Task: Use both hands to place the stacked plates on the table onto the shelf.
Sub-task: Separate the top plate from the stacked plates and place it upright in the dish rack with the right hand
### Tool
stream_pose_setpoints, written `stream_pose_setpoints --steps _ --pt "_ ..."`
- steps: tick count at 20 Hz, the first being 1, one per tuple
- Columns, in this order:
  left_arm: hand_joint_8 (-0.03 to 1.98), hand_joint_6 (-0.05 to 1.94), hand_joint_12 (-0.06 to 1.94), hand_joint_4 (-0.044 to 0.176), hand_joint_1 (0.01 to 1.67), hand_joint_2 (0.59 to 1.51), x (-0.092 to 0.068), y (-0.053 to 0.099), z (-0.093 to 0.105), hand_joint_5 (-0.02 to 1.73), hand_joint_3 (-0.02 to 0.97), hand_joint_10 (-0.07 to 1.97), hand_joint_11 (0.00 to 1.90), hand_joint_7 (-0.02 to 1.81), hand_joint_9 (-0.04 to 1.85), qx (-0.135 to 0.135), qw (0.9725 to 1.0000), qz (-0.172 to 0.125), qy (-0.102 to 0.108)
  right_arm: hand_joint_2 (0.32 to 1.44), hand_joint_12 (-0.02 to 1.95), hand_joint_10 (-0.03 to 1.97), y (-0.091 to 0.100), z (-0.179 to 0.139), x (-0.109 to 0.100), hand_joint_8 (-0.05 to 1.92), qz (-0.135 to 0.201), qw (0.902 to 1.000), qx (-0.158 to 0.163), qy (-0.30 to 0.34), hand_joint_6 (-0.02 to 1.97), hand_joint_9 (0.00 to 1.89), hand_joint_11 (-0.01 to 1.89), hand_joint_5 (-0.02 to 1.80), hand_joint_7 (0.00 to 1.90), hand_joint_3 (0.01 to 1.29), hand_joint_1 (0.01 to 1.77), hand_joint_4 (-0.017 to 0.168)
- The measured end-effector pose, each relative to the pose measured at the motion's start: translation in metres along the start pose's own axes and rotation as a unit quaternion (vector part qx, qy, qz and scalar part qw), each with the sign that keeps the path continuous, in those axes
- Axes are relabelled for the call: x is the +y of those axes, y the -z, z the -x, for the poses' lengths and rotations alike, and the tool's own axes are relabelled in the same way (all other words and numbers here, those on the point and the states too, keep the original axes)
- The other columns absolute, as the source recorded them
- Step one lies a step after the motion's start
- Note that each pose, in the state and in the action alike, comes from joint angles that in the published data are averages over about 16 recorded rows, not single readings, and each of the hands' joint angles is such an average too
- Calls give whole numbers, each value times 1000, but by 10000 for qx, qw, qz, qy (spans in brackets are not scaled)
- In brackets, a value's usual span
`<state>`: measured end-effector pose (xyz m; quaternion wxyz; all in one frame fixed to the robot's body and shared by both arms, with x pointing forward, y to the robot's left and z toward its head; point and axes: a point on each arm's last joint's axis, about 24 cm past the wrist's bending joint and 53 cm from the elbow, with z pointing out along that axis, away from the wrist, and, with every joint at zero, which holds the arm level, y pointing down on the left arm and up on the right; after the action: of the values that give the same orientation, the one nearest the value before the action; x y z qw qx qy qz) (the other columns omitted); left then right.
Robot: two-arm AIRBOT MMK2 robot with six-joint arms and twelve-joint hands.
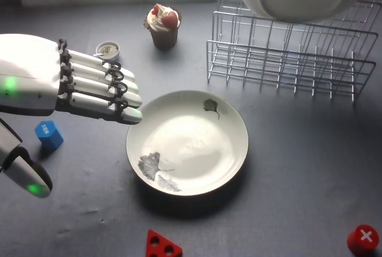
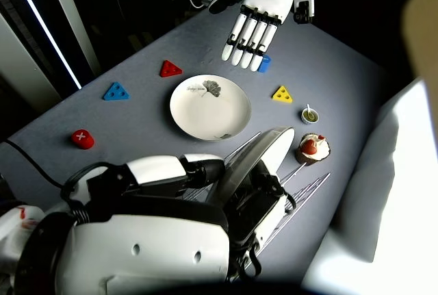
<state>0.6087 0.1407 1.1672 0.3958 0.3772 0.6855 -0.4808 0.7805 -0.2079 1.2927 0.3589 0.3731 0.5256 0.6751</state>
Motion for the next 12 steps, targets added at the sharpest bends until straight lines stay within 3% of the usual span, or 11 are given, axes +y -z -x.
stream_pose_setpoints --steps 12 --pt "14 18 19 1 121 930 0 -1 1 147 0 7 152 160 158 -12 10000 -1 -16 958 1437 810 -5 6 -19 660 -93 9998 -82 -127 918 1072 937 834 1053 15 1486 -11"
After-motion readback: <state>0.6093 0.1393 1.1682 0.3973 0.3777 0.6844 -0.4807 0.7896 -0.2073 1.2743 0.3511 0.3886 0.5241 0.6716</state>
